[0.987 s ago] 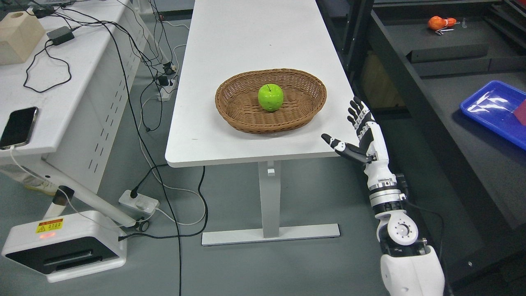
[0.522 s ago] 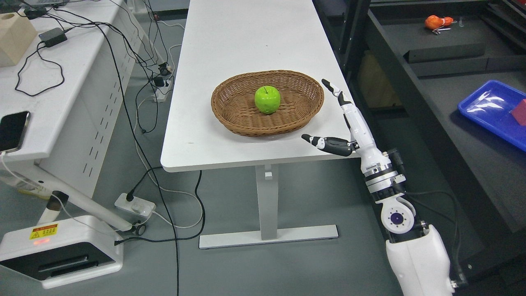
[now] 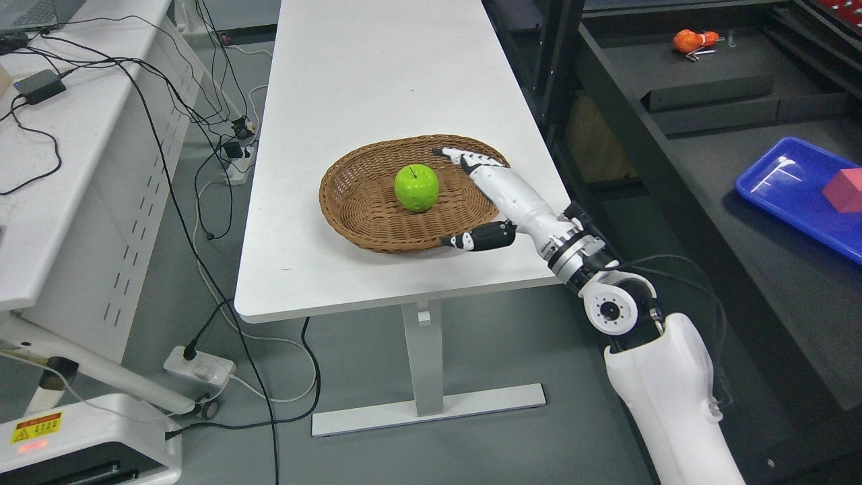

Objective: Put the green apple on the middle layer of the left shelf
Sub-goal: 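Close the right hand around the green apple in the basket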

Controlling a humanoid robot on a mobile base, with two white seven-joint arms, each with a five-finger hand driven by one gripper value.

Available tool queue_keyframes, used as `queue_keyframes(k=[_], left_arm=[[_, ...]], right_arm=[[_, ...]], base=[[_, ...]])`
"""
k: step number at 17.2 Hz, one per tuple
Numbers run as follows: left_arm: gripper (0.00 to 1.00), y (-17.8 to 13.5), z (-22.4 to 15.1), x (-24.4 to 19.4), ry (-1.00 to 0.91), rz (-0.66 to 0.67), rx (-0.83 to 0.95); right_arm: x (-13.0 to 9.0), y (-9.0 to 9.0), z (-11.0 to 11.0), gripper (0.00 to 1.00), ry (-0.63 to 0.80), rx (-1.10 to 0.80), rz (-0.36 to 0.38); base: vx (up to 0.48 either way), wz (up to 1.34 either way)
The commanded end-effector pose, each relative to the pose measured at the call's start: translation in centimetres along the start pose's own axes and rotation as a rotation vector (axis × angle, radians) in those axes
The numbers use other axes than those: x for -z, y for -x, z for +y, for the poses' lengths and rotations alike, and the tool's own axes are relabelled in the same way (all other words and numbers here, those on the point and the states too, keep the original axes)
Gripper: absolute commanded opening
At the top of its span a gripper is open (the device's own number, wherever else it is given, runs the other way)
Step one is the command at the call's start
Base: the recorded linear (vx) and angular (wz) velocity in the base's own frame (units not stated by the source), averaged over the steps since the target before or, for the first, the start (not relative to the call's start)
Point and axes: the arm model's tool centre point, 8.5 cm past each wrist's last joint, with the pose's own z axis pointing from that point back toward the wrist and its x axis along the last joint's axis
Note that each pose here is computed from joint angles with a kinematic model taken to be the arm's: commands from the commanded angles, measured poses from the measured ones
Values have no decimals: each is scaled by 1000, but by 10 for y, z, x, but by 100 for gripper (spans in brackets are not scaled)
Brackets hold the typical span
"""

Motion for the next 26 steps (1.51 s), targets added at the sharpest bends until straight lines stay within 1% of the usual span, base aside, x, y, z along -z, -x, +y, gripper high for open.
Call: queue_keyframes(k=[1,3,6,8,10,11,14,16,20,22,24,25,26], left_arm=[[100,0,11,-2,-18,1,1],[100,0,11,-2,-18,1,1],[100,0,11,-2,-18,1,1],[100,1,11,-2,-18,2,1],[100,0,11,-2,-18,1,1],[100,1,11,-2,-18,2,1],[100,0,11,-2,-18,1,1],[100,0,11,-2,-18,1,1],[100,1,11,-2,-18,2,1],[100,0,11,-2,-18,1,1],[100,0,11,-2,-18,1,1],[100,0,11,-2,-18,1,1],[100,0,11,-2,-18,1,1]], right_arm=[[57,-19,15,100,-225,-153,-41],[65,-14,11,100,-237,-159,-28],[69,2,17,100,-278,-151,22],[69,2,33,100,-354,-186,17],[61,10,45,100,-422,-231,27],[58,11,52,100,-449,-246,24],[48,32,68,99,-530,-269,67],[40,46,67,99,-553,-289,97],[28,61,63,98,-581,-323,117],[22,66,63,93,-596,-336,109],[19,65,64,87,-603,-343,76],[19,65,63,80,-599,-339,76],[20,65,61,69,-594,-337,76]], base=[[178,-46],[179,-28],[170,-4],[176,0],[131,10],[141,24],[114,48],[106,27],[67,1],[47,0],[27,0],[21,0],[21,0]])
